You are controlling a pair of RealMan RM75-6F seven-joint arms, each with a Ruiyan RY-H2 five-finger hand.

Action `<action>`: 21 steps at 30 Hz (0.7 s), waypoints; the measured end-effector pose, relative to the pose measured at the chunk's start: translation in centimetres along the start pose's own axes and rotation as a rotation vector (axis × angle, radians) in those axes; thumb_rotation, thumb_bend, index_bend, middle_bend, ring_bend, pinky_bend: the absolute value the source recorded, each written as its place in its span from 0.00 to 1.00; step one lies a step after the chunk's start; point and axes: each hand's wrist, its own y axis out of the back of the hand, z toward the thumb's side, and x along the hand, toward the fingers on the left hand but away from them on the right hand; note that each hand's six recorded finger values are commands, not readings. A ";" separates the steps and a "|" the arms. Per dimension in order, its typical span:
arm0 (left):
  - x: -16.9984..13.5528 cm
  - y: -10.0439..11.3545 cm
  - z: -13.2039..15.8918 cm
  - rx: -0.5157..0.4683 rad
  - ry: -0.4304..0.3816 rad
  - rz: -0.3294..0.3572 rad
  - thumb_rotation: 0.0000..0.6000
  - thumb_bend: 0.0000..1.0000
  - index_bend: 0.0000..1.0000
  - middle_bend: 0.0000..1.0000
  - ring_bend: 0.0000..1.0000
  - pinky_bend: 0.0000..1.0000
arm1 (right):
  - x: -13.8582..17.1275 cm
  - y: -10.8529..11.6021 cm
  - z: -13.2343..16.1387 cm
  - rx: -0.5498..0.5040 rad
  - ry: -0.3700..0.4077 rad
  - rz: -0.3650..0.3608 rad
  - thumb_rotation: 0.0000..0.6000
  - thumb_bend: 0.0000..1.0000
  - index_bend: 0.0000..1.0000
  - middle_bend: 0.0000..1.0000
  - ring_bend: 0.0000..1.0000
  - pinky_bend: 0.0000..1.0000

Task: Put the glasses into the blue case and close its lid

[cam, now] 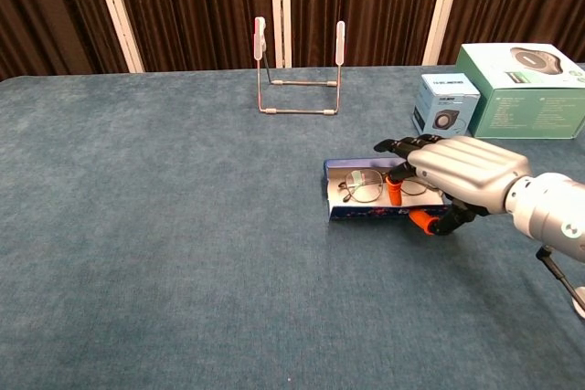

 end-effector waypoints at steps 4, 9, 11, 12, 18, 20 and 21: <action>0.0 0.0 0.0 -0.001 -0.001 0.000 1.00 0.00 0.00 0.00 0.00 0.00 | 0.6 0.2 0.0 0.002 0.018 -0.002 1.00 0.45 0.61 0.04 0.00 0.00; -0.2 0.2 0.1 -0.005 -0.005 0.004 1.00 0.00 0.00 0.00 0.00 0.00 | 1.8 0.6 0.1 0.021 0.051 0.007 1.00 0.46 0.63 0.04 0.00 0.00; -0.2 0.2 0.1 -0.006 -0.006 0.005 1.00 0.00 0.00 0.00 0.00 0.00 | 2.4 1.0 0.1 0.027 0.064 0.010 1.00 0.46 0.63 0.04 0.00 0.00; -0.3 0.2 0.2 -0.007 -0.008 0.006 1.00 0.00 0.00 0.00 0.00 0.00 | 2.9 1.3 0.1 0.030 0.074 0.012 1.00 0.46 0.63 0.04 0.00 0.00; -0.5 0.3 0.4 -0.007 -0.019 0.006 1.00 0.00 0.00 0.00 0.00 0.00 | 5.3 3.4 0.5 0.057 0.131 0.023 1.00 0.47 0.63 0.04 0.00 0.00; -0.5 0.3 0.5 -0.008 -0.020 0.007 1.00 0.00 0.00 0.00 0.00 0.00 | 5.7 4.0 0.7 0.072 0.147 0.026 1.00 0.47 0.63 0.03 0.00 0.00; -0.5 0.3 0.5 -0.009 -0.021 0.007 1.00 0.00 0.00 0.00 0.00 0.00 | 5.9 4.2 1.0 0.084 0.157 0.029 1.00 0.46 0.63 0.03 0.00 0.00</action>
